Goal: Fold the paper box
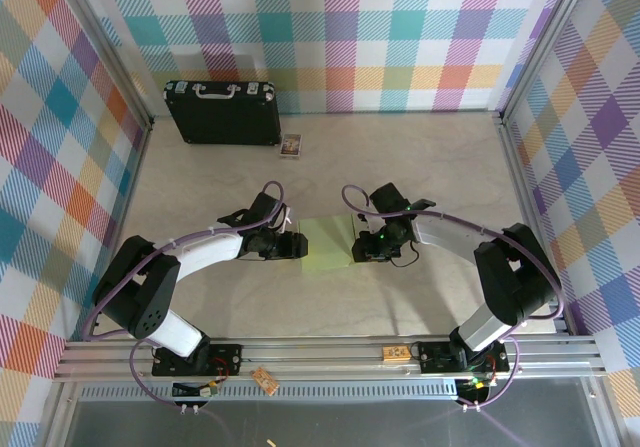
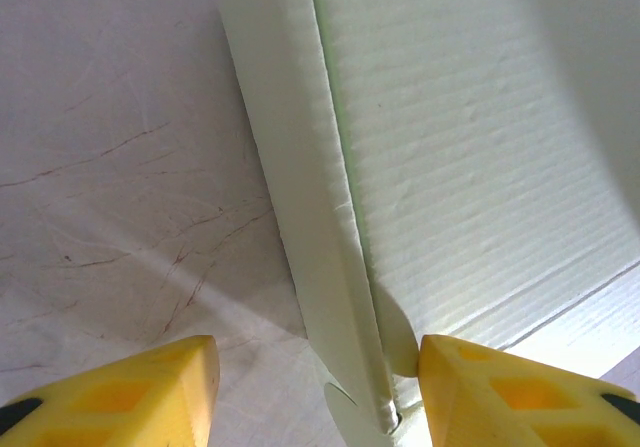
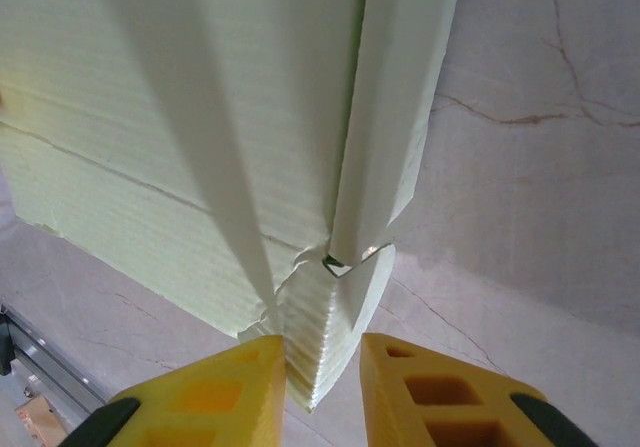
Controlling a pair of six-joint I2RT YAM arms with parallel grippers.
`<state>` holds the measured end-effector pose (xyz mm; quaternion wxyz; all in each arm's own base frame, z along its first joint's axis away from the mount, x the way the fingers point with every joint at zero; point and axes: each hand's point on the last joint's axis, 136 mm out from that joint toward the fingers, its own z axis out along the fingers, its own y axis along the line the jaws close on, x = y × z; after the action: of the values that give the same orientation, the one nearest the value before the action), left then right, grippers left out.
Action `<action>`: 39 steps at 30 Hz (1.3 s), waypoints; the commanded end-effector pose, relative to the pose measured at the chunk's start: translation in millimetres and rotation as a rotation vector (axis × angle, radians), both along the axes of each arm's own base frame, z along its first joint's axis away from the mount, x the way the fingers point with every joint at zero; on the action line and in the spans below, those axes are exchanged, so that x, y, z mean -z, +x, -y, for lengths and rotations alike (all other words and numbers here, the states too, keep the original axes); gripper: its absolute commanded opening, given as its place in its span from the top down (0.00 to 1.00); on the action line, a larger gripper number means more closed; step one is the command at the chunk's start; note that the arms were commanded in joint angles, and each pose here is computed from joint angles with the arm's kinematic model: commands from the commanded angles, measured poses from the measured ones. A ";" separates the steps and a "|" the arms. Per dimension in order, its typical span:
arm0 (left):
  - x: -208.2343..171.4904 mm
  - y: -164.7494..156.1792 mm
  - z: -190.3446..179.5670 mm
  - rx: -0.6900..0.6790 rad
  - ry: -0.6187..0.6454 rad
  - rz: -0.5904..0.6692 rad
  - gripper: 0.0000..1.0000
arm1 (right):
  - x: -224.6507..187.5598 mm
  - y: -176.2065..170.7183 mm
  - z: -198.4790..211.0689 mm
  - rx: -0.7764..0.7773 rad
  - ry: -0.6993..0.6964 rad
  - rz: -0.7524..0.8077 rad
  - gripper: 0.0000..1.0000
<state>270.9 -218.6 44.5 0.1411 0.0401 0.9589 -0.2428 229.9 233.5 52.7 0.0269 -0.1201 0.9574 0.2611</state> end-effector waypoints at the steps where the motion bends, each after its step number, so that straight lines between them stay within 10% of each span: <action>1: 22.0 -13.1 -15.0 -0.006 0.065 -0.077 0.45 | 1.5 -1.9 -3.8 -0.028 0.013 -0.007 0.74; 39: 22.9 -11.7 -13.5 0.000 0.054 -0.088 0.49 | 1.2 3.0 -0.4 -0.069 0.015 0.093 0.70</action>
<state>269.9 -220.6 43.4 0.1304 0.0403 0.9567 -0.2570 237.9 234.8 61.6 0.0726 -0.1557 0.9486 0.2657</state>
